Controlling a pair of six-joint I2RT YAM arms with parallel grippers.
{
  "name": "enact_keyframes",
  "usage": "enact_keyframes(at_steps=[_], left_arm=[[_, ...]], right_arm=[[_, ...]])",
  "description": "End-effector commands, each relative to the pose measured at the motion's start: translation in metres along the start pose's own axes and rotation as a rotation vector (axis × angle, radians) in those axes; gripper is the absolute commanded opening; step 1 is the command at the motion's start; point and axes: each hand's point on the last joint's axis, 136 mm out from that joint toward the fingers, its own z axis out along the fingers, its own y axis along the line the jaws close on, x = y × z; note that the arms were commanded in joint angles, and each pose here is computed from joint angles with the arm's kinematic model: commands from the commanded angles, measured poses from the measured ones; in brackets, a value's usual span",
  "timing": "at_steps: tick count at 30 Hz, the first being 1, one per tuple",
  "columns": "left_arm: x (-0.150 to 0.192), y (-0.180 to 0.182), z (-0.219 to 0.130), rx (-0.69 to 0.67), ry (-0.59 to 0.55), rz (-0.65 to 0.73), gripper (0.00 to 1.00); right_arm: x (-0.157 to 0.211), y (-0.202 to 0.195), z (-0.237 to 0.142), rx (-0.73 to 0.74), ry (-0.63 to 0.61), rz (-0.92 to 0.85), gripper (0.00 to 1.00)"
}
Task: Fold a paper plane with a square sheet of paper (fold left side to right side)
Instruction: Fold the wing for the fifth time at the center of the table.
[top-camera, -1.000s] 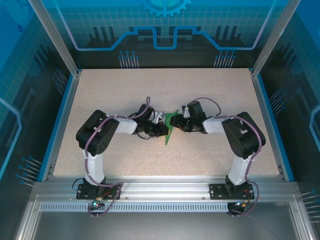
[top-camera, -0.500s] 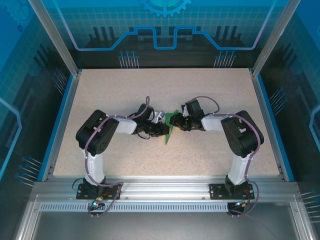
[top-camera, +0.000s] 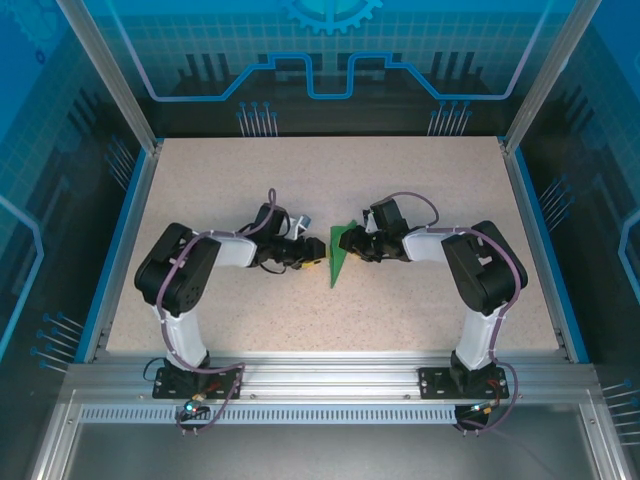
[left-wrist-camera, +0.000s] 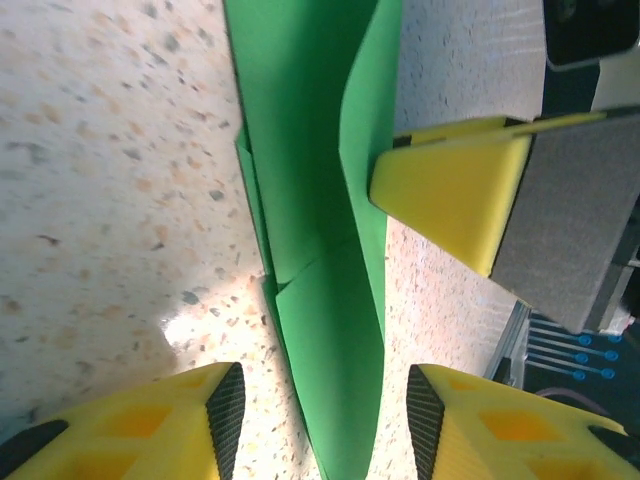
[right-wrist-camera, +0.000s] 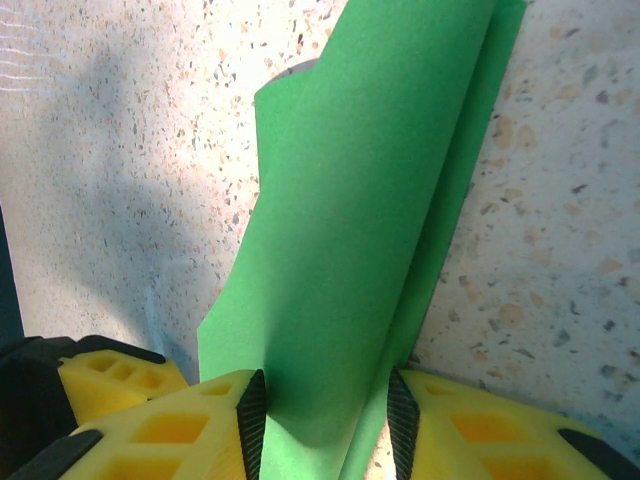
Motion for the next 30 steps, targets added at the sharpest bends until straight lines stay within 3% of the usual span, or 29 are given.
enact_keyframes(at_steps=[1, 19, 30], left_arm=[[-0.015, -0.008, 0.006, 0.028, 0.003, -0.02, 0.49], [-0.039, -0.003, 0.034, 0.067, 0.024, -0.062, 0.33], [-0.042, 0.001, 0.036, 0.048, 0.017, -0.057, 0.09]], right_arm=[[0.02, -0.026, 0.014, 0.088, 0.059, 0.034, 0.4], [0.023, -0.03, 0.015, 0.095, 0.066, 0.041, 0.39], [0.024, -0.031, 0.014, 0.106, 0.069, 0.04, 0.39]])
